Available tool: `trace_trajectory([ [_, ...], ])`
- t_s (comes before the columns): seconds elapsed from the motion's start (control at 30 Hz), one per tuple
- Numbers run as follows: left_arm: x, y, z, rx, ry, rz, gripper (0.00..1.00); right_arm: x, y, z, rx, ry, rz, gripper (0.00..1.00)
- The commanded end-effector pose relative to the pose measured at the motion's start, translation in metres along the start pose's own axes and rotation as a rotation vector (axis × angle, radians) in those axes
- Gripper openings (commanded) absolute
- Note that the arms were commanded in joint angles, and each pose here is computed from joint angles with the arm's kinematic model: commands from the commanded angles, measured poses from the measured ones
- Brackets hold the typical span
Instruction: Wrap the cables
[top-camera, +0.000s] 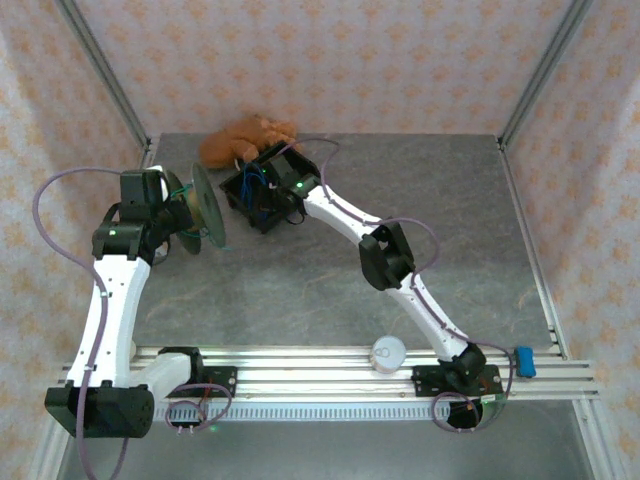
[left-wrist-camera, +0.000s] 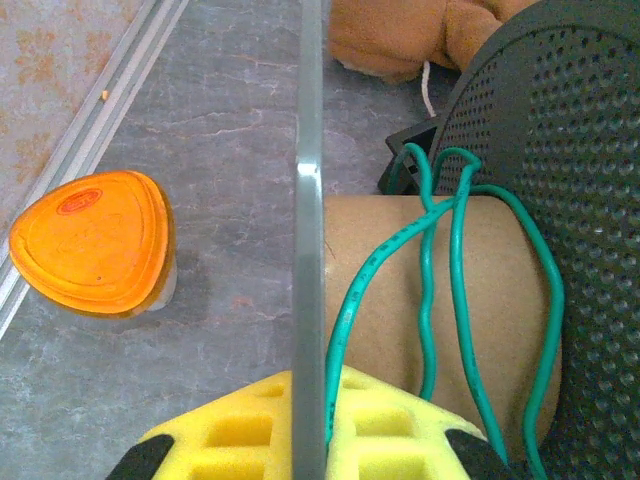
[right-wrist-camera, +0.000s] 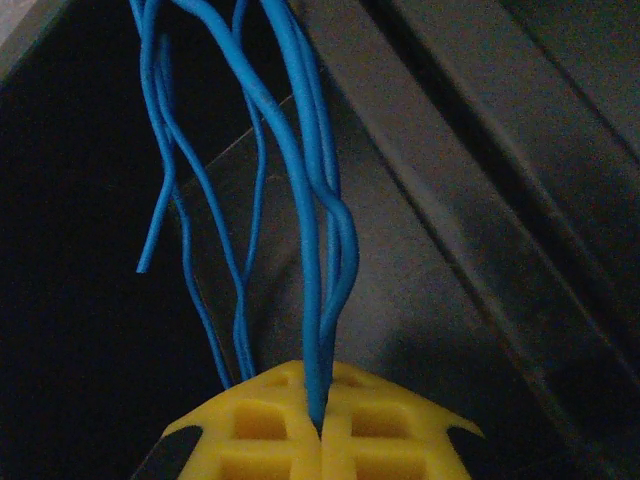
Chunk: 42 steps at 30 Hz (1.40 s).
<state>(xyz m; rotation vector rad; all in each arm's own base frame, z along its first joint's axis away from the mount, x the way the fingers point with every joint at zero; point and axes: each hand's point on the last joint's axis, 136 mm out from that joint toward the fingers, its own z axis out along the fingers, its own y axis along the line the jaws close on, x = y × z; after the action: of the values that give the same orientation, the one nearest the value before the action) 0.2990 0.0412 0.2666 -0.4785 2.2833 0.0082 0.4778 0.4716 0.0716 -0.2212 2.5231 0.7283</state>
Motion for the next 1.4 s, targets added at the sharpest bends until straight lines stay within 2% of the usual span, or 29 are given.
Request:
trace_trajectory([
  [0.0, -0.027, -0.004, -0.02, 0.04, -0.122, -0.032, 0.0, -0.034, 0.023, -0.048, -0.014, -0.091, -0.02, 0.0],
  [0.27, -0.029, -0.006, -0.03, 0.056, -0.132, -0.035, 0.0, -0.079, 0.067, -0.132, -0.121, -0.242, -0.087, 0.0],
  [0.53, -0.026, -0.018, -0.039, 0.131, -0.117, -0.036, 0.0, -0.074, 0.061, -0.197, -0.095, -0.304, -0.131, 0.0],
  [0.77, -0.011, -0.053, -0.029, 0.28, -0.056, -0.052, 0.0, -0.037, 0.017, -0.257, -0.017, -0.303, -0.155, 0.0],
  [1.07, 0.027, -0.13, -0.002, 0.308, 0.02, 0.123, 0.0, 0.011, -0.07, -0.327, 0.077, -0.37, -0.064, 0.0],
  [1.17, 0.038, -0.16, 0.003, 0.308, 0.036, 0.195, 0.0, 0.024, -0.099, -0.34, 0.106, -0.38, -0.014, 0.0],
  [1.37, 0.055, -0.205, 0.022, 0.285, 0.065, 0.291, 0.0, 0.044, -0.127, -0.346, 0.126, -0.377, 0.035, 0.0],
])
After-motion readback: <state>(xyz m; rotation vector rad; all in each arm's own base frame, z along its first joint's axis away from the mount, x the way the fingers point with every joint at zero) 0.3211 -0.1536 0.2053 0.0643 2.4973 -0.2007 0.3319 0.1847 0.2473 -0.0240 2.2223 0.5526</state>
